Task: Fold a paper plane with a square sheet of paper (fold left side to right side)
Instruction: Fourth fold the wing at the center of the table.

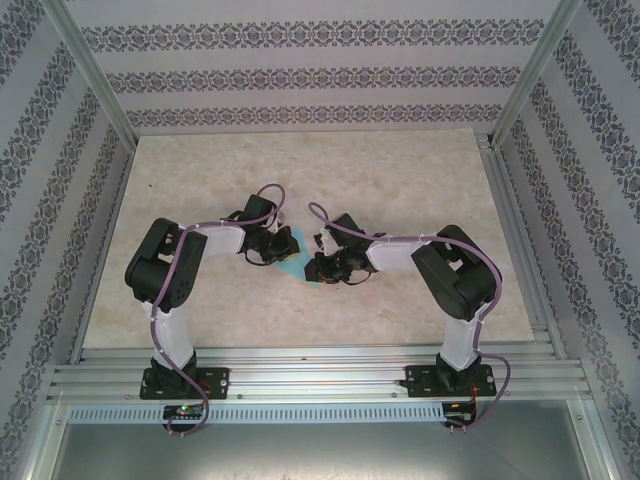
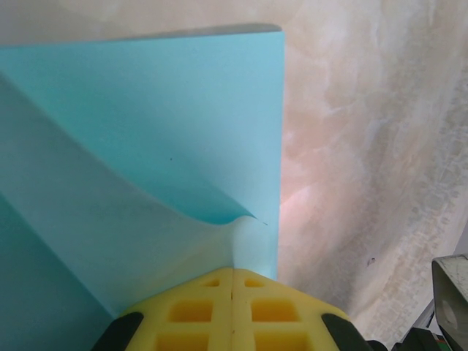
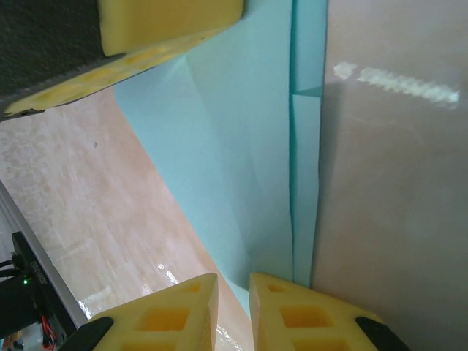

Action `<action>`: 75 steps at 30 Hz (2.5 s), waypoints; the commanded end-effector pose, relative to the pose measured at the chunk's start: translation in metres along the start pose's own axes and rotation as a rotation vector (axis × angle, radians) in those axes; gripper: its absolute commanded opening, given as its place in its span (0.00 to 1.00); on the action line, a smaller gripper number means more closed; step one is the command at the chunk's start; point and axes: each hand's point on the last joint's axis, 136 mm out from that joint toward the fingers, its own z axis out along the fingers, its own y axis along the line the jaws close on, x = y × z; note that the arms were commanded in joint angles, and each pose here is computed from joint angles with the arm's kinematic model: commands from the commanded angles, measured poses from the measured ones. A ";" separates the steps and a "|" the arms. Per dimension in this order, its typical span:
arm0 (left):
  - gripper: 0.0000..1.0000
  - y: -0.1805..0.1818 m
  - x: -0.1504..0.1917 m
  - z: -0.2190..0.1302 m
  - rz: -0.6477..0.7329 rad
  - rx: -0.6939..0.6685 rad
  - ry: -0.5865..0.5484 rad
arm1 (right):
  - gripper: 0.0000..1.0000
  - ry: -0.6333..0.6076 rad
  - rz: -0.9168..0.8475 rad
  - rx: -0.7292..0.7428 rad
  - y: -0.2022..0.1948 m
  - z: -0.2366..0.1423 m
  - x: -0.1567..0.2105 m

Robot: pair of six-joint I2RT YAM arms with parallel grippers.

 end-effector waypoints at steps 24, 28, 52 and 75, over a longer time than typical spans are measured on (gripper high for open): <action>0.06 0.051 0.022 0.015 -0.042 -0.189 0.066 | 0.18 0.148 0.124 0.097 -0.037 -0.032 0.094; 0.06 0.049 0.022 0.015 -0.041 -0.180 0.065 | 0.19 0.061 0.029 0.048 0.001 -0.050 0.052; 0.14 0.003 0.001 -0.006 0.023 -0.080 0.032 | 0.18 0.103 0.154 0.220 -0.059 0.001 0.045; 0.03 -0.039 0.057 -0.013 0.075 0.146 0.037 | 0.12 0.127 0.171 0.270 -0.071 0.008 0.049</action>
